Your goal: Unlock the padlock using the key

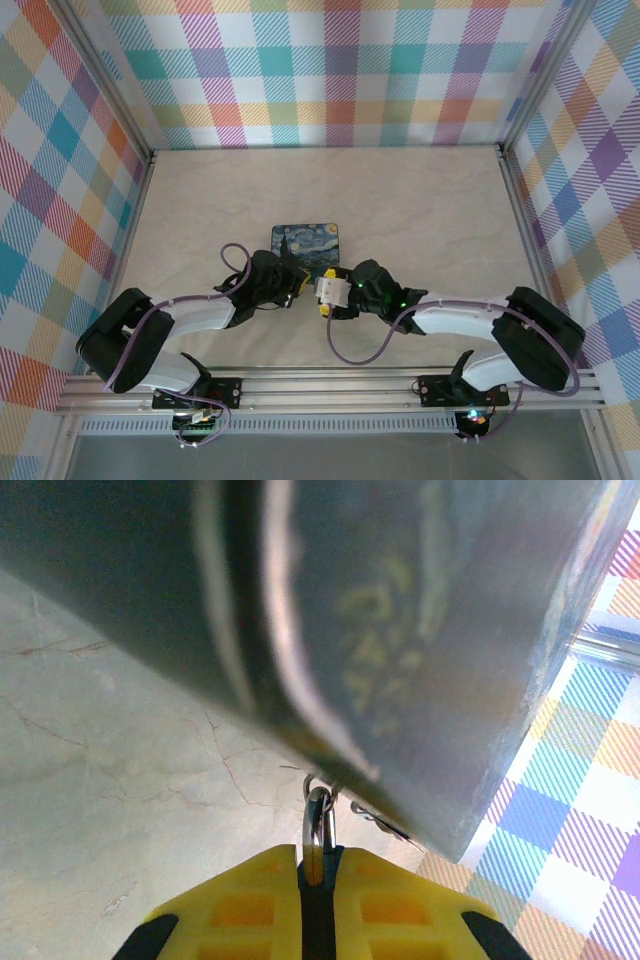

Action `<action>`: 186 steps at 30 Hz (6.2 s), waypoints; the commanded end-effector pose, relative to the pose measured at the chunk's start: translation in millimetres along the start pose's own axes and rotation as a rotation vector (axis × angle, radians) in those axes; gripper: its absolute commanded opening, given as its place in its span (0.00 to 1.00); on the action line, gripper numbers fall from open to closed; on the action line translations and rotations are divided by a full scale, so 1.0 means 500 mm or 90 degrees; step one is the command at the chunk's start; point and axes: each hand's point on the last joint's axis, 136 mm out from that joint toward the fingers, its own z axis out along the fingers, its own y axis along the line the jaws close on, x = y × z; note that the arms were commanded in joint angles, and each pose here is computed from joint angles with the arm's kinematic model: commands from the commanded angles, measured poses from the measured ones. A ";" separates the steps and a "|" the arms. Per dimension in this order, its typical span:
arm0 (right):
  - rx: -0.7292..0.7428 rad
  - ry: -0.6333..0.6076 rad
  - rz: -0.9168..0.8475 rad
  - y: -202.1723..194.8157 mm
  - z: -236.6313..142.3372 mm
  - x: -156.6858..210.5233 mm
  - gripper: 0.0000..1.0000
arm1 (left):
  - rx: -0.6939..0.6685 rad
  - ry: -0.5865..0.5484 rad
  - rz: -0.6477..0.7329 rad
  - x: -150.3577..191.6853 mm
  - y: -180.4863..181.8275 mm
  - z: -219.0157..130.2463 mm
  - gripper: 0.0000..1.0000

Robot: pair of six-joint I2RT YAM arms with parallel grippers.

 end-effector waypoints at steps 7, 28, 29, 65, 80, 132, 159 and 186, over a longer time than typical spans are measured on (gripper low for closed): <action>0.039 -0.025 -0.024 -0.033 0.041 -0.048 0.55 | 0.020 0.027 0.007 0.021 -0.033 0.001 0.00; 0.044 0.000 -0.008 -0.027 0.071 -0.033 0.22 | 0.014 0.030 0.006 0.023 -0.027 0.005 0.00; 0.047 0.000 -0.006 -0.029 0.071 -0.033 0.20 | 0.014 0.031 0.006 0.023 -0.028 0.005 0.00; 0.090 -0.017 0.374 -0.038 0.085 -0.003 0.00 | 0.008 0.030 0.003 0.022 -0.020 0.007 0.00; 0.067 0.022 0.454 -0.024 0.088 0.052 0.00 | -0.037 -0.013 0.088 0.003 -0.030 -0.014 0.36; -0.182 0.064 1.015 -0.065 0.050 0.143 0.05 | -0.251 -0.040 0.276 -0.238 0.009 0.016 0.94; -0.164 -0.100 0.882 -0.167 0.040 0.047 0.50 | -0.306 -0.033 0.242 -0.212 0.120 -0.023 0.94; -0.100 -0.141 0.792 -0.254 0.097 0.040 0.61 | -0.287 -0.037 0.231 -0.181 0.118 -0.053 0.94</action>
